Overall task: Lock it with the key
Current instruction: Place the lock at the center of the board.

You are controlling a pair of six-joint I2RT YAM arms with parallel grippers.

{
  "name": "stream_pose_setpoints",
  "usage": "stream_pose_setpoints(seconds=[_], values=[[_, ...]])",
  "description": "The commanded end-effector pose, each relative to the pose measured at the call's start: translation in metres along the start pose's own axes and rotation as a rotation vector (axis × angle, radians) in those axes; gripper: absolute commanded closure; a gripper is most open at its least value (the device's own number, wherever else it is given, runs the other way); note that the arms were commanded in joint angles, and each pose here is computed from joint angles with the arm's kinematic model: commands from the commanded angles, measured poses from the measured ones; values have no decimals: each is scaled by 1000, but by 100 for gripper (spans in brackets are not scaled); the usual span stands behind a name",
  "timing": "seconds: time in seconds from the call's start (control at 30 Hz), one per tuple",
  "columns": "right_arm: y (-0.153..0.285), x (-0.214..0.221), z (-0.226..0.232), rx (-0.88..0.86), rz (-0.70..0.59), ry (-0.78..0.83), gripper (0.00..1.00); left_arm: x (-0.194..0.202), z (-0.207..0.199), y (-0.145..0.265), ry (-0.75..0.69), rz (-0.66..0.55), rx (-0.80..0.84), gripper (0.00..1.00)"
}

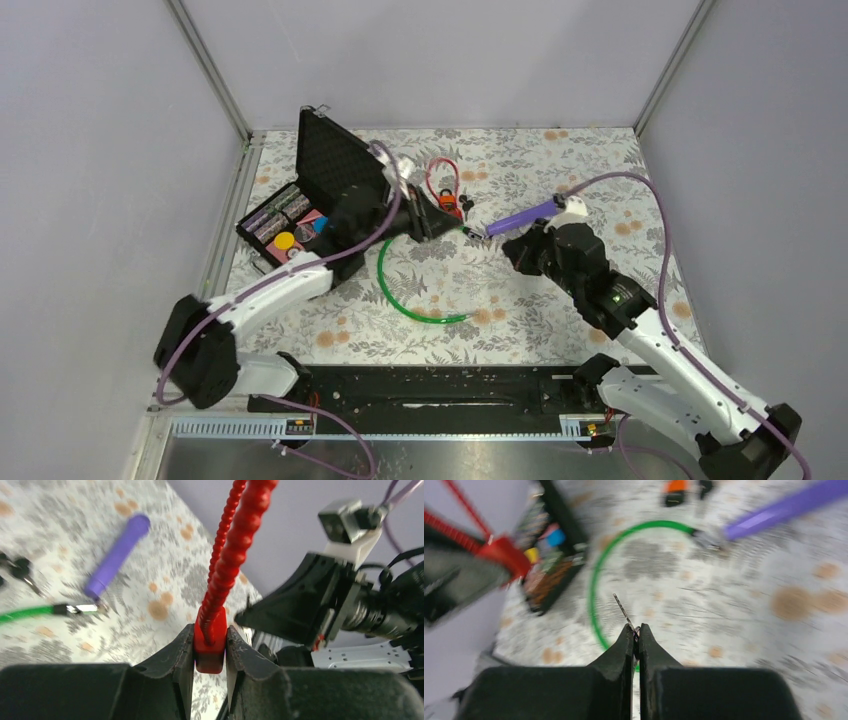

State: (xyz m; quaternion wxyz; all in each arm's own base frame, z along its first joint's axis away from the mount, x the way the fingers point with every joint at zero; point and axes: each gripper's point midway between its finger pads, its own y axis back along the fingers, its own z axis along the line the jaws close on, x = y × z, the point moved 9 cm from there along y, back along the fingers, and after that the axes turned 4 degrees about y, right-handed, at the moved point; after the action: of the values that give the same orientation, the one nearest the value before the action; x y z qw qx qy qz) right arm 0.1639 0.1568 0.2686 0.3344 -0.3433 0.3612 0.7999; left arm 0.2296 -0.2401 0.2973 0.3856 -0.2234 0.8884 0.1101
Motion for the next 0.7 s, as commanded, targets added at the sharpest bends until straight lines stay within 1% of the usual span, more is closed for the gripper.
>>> stream_pose_setpoints(seconds=[0.0, 0.1, 0.13, 0.2, 0.33, 0.43, 0.53, 0.67], values=[[11, 24, -67, 387, 70, -60, 100, 36, 1, -44, 56, 49, 16, 100], [15, 42, -91, 495, 92, -133, 100, 75, 6, -81, 137, 115, 1, 100], [16, 48, -97, 526, 102, -148, 100, 94, 14, -95, 165, 146, -28, 100], [17, 59, -108, 581, 133, -165, 100, 122, 10, -114, 176, 177, -40, 100], [22, 78, -128, 699, 175, -208, 100, 165, 5, -144, 167, 225, -77, 100], [23, 93, -135, 727, 184, -252, 99, 184, 6, -161, 188, 248, -96, 100], [24, 100, -141, 760, 179, -270, 98, 202, 10, -175, 231, 296, -98, 100], [24, 108, -149, 805, 198, -282, 98, 219, 20, -183, 275, 333, -131, 98]])
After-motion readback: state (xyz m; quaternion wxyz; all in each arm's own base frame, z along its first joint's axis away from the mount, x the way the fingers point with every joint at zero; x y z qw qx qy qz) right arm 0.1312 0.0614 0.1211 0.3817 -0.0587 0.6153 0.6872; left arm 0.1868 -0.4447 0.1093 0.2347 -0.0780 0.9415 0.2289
